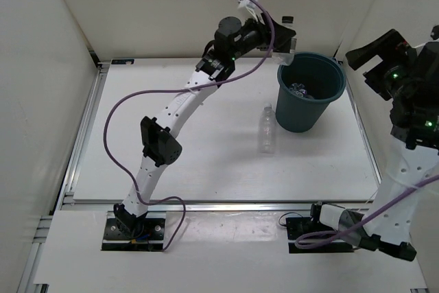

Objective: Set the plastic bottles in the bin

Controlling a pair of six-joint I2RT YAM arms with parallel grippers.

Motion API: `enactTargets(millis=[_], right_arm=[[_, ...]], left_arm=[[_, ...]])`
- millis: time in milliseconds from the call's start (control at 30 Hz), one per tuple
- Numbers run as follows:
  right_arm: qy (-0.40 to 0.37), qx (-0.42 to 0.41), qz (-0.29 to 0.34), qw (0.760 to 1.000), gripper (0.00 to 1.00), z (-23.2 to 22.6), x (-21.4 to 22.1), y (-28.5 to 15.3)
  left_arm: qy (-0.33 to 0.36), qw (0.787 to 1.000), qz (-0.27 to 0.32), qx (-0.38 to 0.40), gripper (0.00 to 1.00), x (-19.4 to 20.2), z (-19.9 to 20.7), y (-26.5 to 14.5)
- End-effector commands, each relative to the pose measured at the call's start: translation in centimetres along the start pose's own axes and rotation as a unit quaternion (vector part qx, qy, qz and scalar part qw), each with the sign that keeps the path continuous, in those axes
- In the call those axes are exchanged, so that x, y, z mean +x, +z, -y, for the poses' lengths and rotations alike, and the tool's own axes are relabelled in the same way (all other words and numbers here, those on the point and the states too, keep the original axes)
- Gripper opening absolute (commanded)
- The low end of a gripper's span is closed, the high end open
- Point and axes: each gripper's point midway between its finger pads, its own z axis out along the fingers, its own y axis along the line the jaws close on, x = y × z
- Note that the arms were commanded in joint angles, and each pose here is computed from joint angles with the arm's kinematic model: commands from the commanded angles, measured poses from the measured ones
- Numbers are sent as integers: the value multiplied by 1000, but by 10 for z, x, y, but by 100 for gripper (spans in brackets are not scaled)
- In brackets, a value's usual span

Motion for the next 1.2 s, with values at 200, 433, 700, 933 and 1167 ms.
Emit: enactTargets(millis=[200, 433, 700, 933, 1167], right_arm=[[-34, -12, 35, 999, 100, -12, 4, -83], [-49, -2, 37, 998, 100, -8, 8, -103], [-55, -25, 26, 998, 100, -19, 4, -97], [-42, -29, 8, 999, 100, -17, 11, -80], [-31, -52, 8, 998, 100, -25, 10, -73]], left_arm=[[-14, 1000, -6, 14, 51, 42, 15, 20], [-27, 999, -31, 11, 60, 87, 1, 33], [-47, 997, -62, -9, 76, 126, -22, 39], [0, 998, -55, -14, 100, 105, -10, 30], [86, 987, 52, -122, 100, -28, -40, -32]])
